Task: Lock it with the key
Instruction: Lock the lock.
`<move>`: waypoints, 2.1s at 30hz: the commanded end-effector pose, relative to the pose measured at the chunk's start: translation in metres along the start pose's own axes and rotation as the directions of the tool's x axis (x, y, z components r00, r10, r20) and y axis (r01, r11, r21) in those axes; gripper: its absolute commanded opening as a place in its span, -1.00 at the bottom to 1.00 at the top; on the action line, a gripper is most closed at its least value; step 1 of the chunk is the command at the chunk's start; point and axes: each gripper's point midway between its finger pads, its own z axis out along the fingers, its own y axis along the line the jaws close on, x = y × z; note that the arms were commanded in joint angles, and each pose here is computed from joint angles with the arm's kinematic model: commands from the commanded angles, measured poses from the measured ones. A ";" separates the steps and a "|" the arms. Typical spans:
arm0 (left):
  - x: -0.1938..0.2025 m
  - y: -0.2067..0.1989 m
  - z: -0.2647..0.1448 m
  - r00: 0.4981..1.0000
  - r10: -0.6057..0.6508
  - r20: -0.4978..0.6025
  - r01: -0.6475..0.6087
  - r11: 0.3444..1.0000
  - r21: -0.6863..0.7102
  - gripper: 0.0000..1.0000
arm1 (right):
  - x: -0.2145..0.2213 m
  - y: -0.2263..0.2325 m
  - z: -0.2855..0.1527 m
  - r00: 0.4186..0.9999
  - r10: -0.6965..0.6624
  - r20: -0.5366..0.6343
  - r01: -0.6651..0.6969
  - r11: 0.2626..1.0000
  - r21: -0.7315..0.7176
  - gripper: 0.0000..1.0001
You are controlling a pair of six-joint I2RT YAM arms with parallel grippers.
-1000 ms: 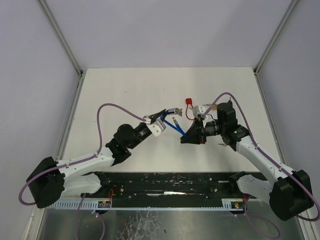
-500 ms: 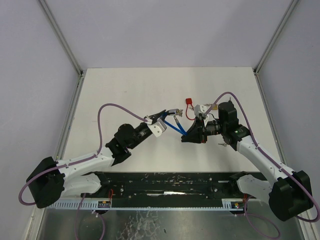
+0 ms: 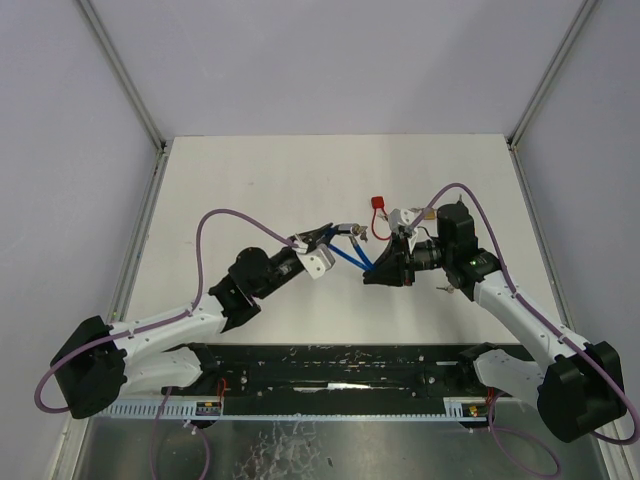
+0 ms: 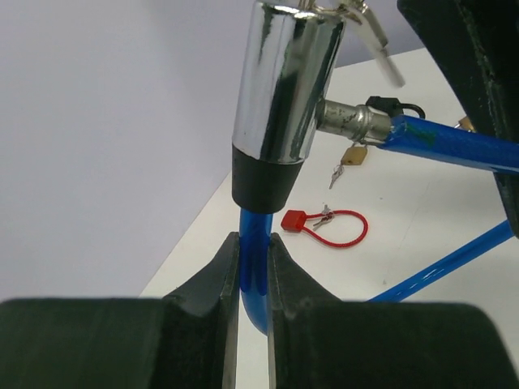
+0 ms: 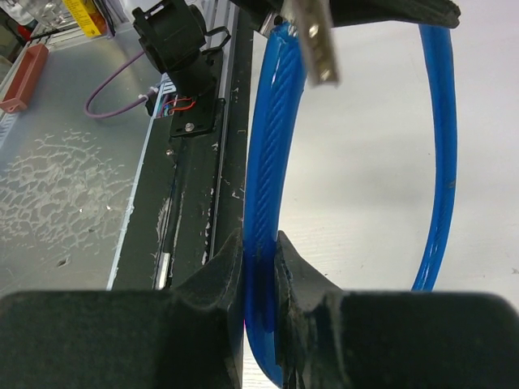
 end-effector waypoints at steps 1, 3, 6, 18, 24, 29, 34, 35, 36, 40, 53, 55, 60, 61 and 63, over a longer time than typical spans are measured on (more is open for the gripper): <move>-0.017 0.001 0.003 0.997 0.060 0.041 -0.061 0.998 0.032 -0.99 | -0.021 -0.003 -0.004 0.998 -0.054 0.020 0.053 0.998 0.014 -1.00; -0.013 -0.001 0.004 0.997 0.073 0.018 -0.073 0.996 0.050 -0.99 | -0.020 -0.004 -0.004 0.999 -0.049 0.013 0.049 0.999 0.011 -1.00; -0.006 -0.007 0.005 0.995 0.102 -0.020 -0.100 0.990 0.100 -0.99 | -0.019 -0.004 -0.005 0.999 -0.042 -0.005 0.042 0.999 0.015 -1.00; 0.018 -0.025 0.005 0.961 0.261 -0.095 -0.241 0.954 0.180 -1.00 | -0.026 -0.021 -0.013 0.999 -0.036 -0.008 0.037 0.992 0.120 -1.00; 0.049 -0.045 0.015 0.928 0.328 -0.179 -0.285 0.931 0.228 -0.99 | 0.003 -0.053 -0.012 0.983 -0.180 -0.022 0.180 0.956 0.233 -1.00; 0.064 -0.055 0.020 0.921 0.333 -0.203 -0.290 0.933 0.213 -1.00 | 0.019 -0.079 -0.011 0.958 -0.286 -0.022 0.279 0.910 0.306 -1.00; 0.068 -0.064 0.023 0.917 0.338 -0.209 -0.302 0.935 0.185 -1.00 | 0.034 -0.102 -0.007 0.968 -0.238 -0.075 0.250 0.916 0.313 -1.00; 0.070 -0.064 0.024 0.916 0.339 -0.213 -0.303 0.935 0.184 -0.99 | 0.041 -0.104 -0.006 0.973 -0.216 -0.085 0.232 0.921 0.314 -1.00; 0.073 -0.066 0.024 0.915 0.339 -0.219 -0.302 0.935 0.184 -1.00 | 0.045 -0.106 -0.007 0.976 -0.199 -0.089 0.217 0.922 0.322 -1.00; 0.090 -0.071 0.027 0.898 0.357 -0.256 -0.314 0.929 0.194 -0.99 | 0.052 -0.113 -0.015 0.992 -0.108 -0.070 0.126 0.925 0.358 -0.92; 0.106 -0.070 0.032 0.895 0.330 -0.300 -0.266 0.935 0.236 -0.99 | 0.053 -0.114 -0.023 0.997 0.003 -0.075 0.022 0.942 0.335 -0.78; 0.110 -0.071 0.032 0.893 0.331 -0.306 -0.264 0.934 0.240 -0.99 | 0.054 -0.115 -0.025 0.997 0.013 -0.078 0.014 0.940 0.340 -0.77; 0.112 -0.070 0.033 0.894 0.317 -0.317 -0.250 0.939 0.236 -0.99 | 0.053 -0.112 -0.029 0.996 0.017 -0.093 0.014 0.945 0.328 -0.64; 0.113 -0.069 0.032 0.893 0.315 -0.323 -0.246 0.940 0.236 -0.99 | 0.053 -0.111 -0.029 0.995 0.018 -0.094 0.014 0.946 0.324 -0.62; 0.114 -0.068 0.033 0.891 0.312 -0.329 -0.243 0.942 0.233 -0.99 | 0.054 -0.110 -0.029 0.995 0.016 -0.099 0.016 0.948 0.318 -0.56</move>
